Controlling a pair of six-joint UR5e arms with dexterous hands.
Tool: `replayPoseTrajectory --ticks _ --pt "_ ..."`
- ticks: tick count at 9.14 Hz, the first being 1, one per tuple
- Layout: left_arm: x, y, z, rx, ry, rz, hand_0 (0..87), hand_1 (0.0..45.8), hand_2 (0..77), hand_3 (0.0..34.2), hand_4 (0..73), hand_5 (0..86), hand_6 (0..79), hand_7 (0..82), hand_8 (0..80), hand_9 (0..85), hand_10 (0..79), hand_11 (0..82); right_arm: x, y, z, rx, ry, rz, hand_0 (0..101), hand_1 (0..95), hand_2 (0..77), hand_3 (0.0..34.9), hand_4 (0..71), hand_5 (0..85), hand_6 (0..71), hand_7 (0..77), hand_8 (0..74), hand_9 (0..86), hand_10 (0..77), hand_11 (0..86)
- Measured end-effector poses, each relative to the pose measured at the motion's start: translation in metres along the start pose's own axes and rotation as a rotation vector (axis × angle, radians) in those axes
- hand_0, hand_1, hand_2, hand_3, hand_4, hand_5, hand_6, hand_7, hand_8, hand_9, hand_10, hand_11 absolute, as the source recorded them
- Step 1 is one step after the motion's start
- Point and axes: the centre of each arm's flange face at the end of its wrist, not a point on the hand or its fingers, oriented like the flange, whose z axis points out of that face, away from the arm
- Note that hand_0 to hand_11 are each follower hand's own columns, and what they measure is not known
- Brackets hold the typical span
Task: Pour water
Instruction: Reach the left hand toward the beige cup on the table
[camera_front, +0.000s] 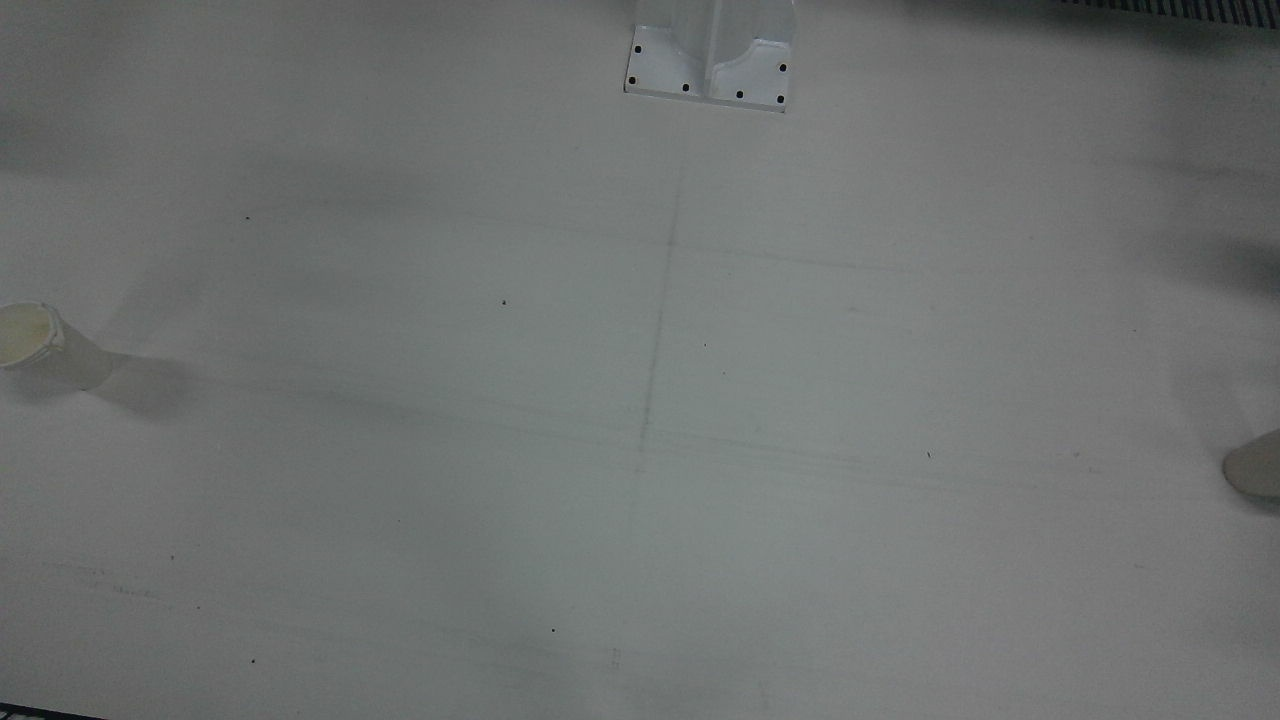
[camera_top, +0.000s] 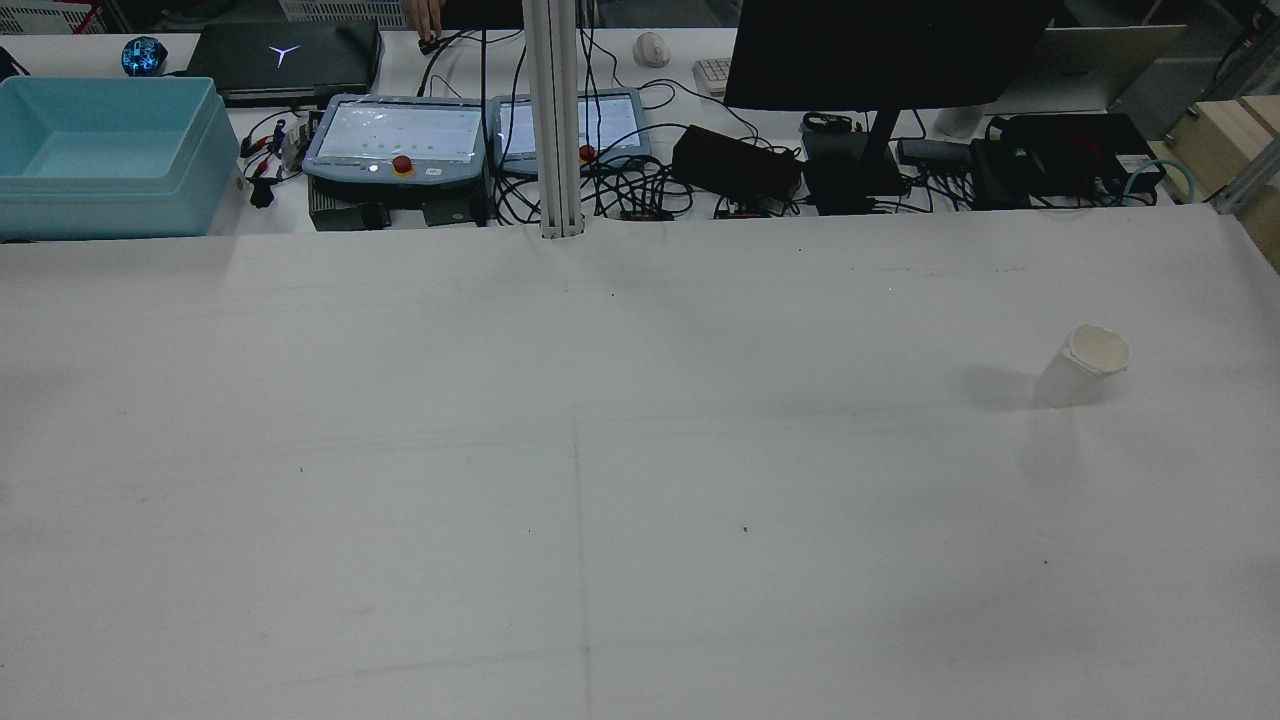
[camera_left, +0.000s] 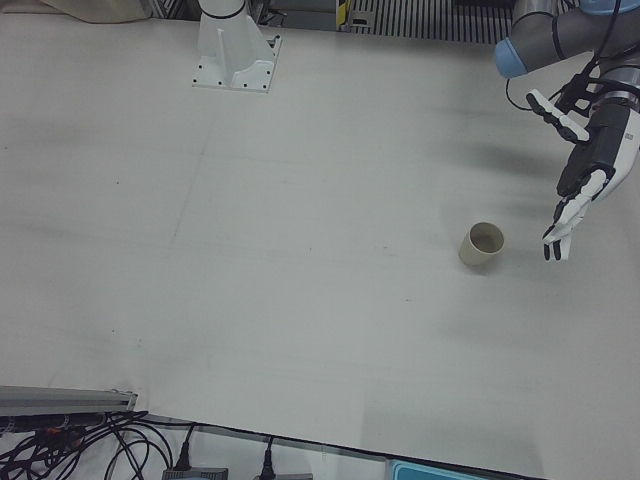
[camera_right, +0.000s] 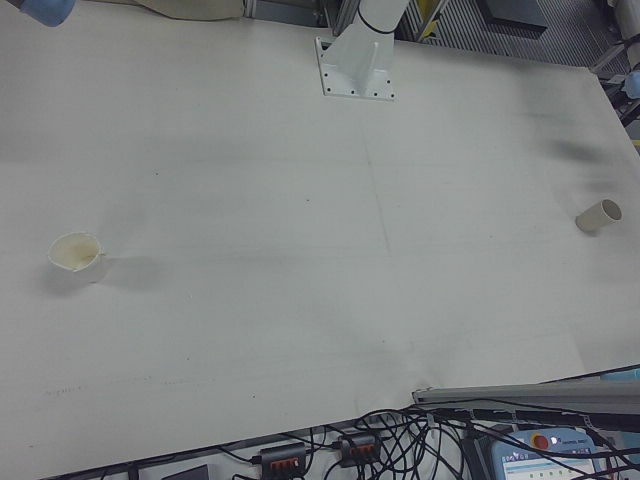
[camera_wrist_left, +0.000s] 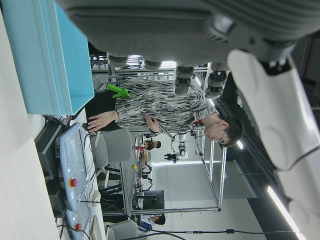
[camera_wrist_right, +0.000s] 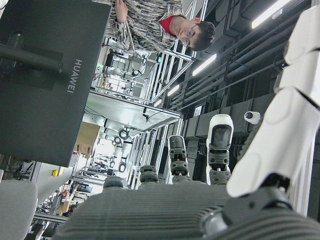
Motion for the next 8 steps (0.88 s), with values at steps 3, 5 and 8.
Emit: replayPoseTrajectory --ticks 3,5,8 --pt "0.0 -0.001 -0.002 0.0 0.001 0.002 49.8 7.1 1.1 12.2 18.0 6.0 3.8 16.4 0.0 1.1 0.0 1.6 0.002 -0.001 -0.001 0.004 0.005 -0.002 47 10.9 10.4 11.5 15.3 66.0 10.9 21.8 3.3 6.0 0.5 1.1" --pt "-0.002 -0.015 -0.017 0.022 0.002 0.03 50.4 7.1 1.1 13.7 15.8 6.0 4.4 16.4 0.0 2.2 0.0 1.6 0.01 -0.009 -0.011 0.031 0.021 -0.002 47 7.1 10.4 11.5 12.5 69.8 10.9 21.8 3.3 6.0 0.0 1.1" --pt "-0.011 -0.093 -0.06 0.031 0.002 0.141 50.1 7.1 1.1 14.1 14.7 0.0 2.7 14.2 0.0 2.2 1.1 2.7 0.02 -0.008 -0.02 0.087 0.058 0.007 47 12.0 12.0 11.6 12.5 69.8 12.0 23.5 3.3 6.0 1.6 4.4"
